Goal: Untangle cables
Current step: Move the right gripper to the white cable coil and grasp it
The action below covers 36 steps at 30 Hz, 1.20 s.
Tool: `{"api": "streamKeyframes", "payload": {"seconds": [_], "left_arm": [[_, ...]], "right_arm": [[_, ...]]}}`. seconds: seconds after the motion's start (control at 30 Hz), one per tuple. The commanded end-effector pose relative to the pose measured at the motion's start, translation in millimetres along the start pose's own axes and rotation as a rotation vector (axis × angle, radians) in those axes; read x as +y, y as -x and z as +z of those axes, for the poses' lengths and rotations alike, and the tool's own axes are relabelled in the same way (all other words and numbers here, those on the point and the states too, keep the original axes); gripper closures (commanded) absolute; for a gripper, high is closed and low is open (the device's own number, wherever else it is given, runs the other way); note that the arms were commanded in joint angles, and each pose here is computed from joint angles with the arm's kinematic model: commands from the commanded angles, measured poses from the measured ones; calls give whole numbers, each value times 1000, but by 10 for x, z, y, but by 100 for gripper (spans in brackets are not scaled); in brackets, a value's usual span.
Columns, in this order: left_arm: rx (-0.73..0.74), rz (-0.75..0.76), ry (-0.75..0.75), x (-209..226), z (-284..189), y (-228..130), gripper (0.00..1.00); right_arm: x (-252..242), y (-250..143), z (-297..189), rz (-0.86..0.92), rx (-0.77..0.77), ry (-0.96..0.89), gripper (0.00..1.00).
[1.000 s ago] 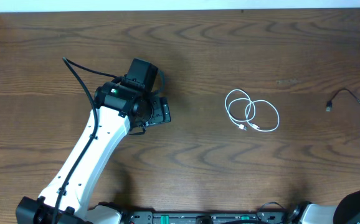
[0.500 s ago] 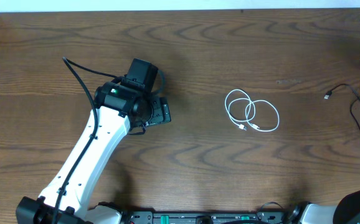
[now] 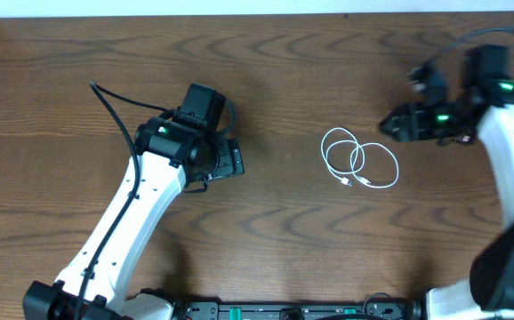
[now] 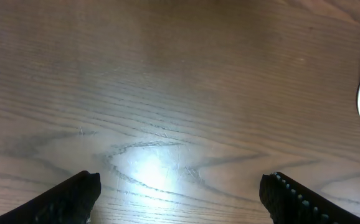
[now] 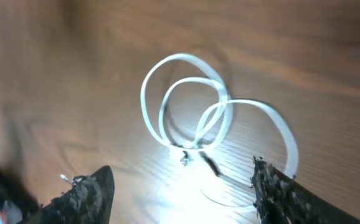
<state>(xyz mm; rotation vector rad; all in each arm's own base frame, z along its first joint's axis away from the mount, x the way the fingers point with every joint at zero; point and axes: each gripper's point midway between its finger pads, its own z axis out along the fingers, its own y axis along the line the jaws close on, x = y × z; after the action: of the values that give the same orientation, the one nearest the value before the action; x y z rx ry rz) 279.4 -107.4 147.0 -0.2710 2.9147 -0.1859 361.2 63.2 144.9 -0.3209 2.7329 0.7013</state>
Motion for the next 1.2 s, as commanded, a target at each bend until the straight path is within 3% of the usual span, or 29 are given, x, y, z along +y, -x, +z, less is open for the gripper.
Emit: {"api": "streamKeyframes", "payload": {"seconds": [0.0, 0.3, 0.53, 0.73, 0.97, 1.17], "left_arm": [[1, -12, 17, 45, 17, 4, 14], [2, -12, 17, 45, 18, 4, 14], [2, -12, 18, 45, 18, 3, 14], [2, -12, 17, 45, 17, 3, 14], [2, -12, 18, 45, 18, 3, 14], [2, -12, 18, 45, 18, 3, 13]], "right_arm": [[214, -132, 404, -92, 115, 68, 31], [398, -198, 1218, -61, 225, 108, 39], [574, -174, 1658, -6, 228, 203, 53], [1006, -105, 1663, -37, 198, 412, 73], [1153, -221, 1584, 10, 251, 490, 96], [1477, -197, 1368, 54, 253, 711, 99]]}}
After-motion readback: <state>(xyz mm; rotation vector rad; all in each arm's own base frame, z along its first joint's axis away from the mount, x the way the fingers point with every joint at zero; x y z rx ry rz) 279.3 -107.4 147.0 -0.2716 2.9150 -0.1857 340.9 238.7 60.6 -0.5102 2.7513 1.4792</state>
